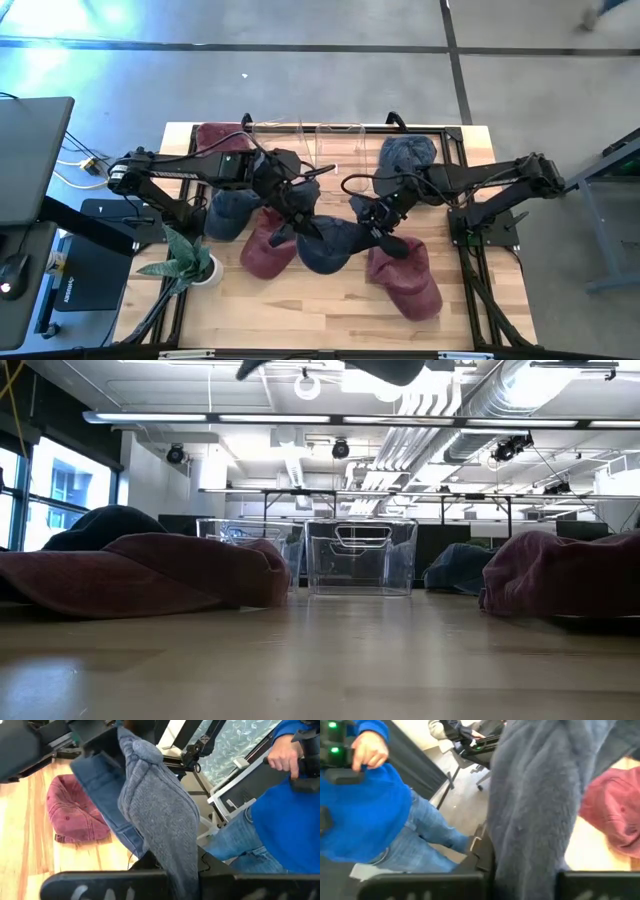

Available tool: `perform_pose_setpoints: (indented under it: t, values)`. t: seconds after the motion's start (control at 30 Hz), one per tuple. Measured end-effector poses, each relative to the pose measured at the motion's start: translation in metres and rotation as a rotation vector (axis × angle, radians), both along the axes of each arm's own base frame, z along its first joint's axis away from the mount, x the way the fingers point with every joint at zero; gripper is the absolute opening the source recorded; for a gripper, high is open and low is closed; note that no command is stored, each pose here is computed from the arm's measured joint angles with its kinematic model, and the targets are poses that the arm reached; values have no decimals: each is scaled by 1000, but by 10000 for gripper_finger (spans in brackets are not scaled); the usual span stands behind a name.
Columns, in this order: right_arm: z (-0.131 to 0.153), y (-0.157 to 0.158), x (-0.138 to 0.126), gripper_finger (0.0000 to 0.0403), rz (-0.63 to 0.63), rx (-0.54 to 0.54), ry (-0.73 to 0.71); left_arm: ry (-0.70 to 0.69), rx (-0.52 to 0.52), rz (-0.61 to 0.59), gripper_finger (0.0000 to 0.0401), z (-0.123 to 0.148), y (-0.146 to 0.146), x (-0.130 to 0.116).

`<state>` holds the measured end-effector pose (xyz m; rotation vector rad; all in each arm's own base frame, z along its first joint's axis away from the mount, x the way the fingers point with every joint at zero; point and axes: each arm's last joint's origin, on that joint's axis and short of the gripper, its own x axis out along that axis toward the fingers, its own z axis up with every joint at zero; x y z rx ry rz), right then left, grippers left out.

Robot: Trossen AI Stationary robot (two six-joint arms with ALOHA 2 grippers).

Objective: Pick & Place hat
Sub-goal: Put the bottom blue cap into the right bin

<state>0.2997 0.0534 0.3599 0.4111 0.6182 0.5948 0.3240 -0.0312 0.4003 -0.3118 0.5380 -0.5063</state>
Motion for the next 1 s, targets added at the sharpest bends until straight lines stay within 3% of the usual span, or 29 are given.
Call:
perform_pose_setpoints:
  t: [0.23, 0.4, 0.57, 0.67, 0.83, 1.0]
  values:
    - [22, 0, -5, 6, 9, 35, -50, -69, -102, -171, 17, 9, -5, 0]
    - [25, 0, -6, 4, 16, 42, -53, -92, -196, -272, 95, 7, -8, 12]
    - [25, 0, -6, 3, 12, 49, -45, -120, -222, -301, 181, 4, -9, 24]
    - [24, 0, -6, 2, 11, 50, -40, -109, -225, -305, 208, 0, -10, 27]
    - [24, 0, -6, 2, 10, 50, -36, -92, -241, -342, 201, -8, -11, 33]
    - [26, 0, -9, 2, 22, 64, -32, -102, -271, -433, 151, -3, -12, 29]
